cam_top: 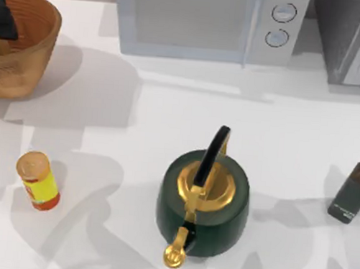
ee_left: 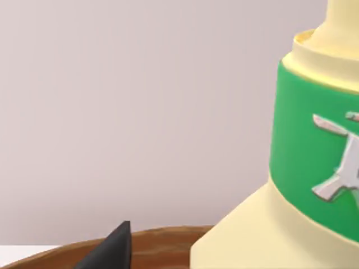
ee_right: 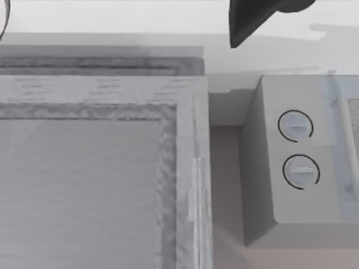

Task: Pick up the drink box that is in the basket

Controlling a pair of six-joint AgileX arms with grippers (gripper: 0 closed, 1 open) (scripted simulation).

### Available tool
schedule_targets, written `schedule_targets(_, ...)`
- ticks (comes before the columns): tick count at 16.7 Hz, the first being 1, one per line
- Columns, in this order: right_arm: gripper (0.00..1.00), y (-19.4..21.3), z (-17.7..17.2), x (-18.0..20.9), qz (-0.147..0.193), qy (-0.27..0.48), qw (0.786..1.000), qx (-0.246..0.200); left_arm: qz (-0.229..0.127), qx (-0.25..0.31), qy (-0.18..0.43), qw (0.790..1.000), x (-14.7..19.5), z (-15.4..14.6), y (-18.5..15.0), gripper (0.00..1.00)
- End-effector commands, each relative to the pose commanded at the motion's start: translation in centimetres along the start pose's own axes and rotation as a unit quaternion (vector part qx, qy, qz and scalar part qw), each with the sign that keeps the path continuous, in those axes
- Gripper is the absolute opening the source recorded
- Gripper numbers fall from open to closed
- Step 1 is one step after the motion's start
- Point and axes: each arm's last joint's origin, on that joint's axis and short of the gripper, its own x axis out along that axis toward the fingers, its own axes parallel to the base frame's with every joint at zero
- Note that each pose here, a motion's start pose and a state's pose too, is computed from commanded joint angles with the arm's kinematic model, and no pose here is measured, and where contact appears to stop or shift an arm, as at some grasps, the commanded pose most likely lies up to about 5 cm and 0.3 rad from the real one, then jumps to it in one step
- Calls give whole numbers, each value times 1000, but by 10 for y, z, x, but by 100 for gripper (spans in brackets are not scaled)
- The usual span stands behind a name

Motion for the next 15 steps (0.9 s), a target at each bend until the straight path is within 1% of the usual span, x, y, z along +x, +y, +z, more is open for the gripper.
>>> schedule_targets(2,100,0,0,0,0,0,1000,0,0,0,0,1000,0,0,0,100)
schedule_targets(15,100,0,0,0,0,0,1000,0,0,0,0,1000,0,0,0,2)
